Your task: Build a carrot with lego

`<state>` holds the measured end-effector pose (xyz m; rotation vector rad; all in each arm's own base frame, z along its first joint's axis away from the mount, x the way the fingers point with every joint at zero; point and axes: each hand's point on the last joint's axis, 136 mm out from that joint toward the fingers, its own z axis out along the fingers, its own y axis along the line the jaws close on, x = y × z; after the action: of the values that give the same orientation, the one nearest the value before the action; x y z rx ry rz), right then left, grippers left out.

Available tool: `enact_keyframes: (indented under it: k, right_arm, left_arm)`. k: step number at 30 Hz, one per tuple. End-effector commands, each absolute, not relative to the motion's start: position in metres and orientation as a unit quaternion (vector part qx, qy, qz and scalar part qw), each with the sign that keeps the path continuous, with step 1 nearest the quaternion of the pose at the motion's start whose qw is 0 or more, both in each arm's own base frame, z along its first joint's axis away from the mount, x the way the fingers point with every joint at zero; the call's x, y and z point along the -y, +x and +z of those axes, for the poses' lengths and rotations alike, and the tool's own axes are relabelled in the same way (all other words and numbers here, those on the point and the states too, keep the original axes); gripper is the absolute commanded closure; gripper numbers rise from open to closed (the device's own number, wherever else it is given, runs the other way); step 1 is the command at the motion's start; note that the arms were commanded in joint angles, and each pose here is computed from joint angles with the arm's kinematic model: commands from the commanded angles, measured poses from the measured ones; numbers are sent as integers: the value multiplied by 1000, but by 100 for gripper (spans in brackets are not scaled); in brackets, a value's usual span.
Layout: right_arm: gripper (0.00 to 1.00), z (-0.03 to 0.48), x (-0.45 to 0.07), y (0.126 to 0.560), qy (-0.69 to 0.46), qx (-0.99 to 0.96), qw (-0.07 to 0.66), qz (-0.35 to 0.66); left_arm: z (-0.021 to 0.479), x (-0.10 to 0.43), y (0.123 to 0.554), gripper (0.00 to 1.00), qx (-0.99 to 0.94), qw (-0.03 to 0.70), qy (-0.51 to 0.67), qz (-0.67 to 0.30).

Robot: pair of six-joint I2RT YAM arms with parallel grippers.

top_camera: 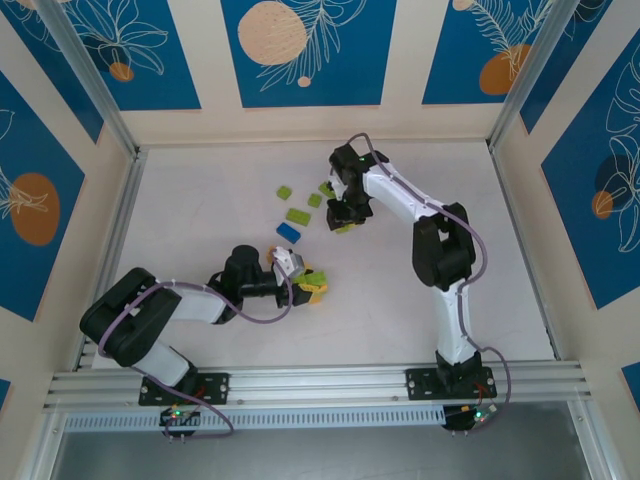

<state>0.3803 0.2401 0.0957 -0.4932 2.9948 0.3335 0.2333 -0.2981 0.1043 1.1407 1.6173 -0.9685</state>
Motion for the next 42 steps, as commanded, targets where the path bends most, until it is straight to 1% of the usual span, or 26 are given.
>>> enact_keyframes:
  k: [1, 5, 10, 18, 20, 29, 42]
  right_arm:
    - [65, 123, -245, 342, -146, -981, 10, 131]
    - [65, 138, -248, 316, -139, -981, -14, 135]
    - [65, 146, -254, 285, -128, -982, -40, 135]
    - [67, 153, -266, 248, -93, -984, -64, 139]
    - [67, 152, -268, 242, -88, -984, -69, 139]
    - [68, 148, -279, 233, -84, -984, -69, 144]
    - [69, 136, -281, 232, -91, -984, -70, 136]
  left_arm:
    - [111, 299, 234, 49, -637, 459, 476, -396]
    - [108, 301, 233, 58, -639, 452, 481, -396]
    - [107, 301, 232, 65, -639, 452, 484, -392]
    - [99, 301, 234, 68, -647, 448, 491, -374]
    - [97, 301, 235, 68, -651, 449, 491, -366]
    - [95, 301, 235, 75, -652, 449, 494, -360]
    - [93, 302, 236, 77, -655, 445, 494, -360]
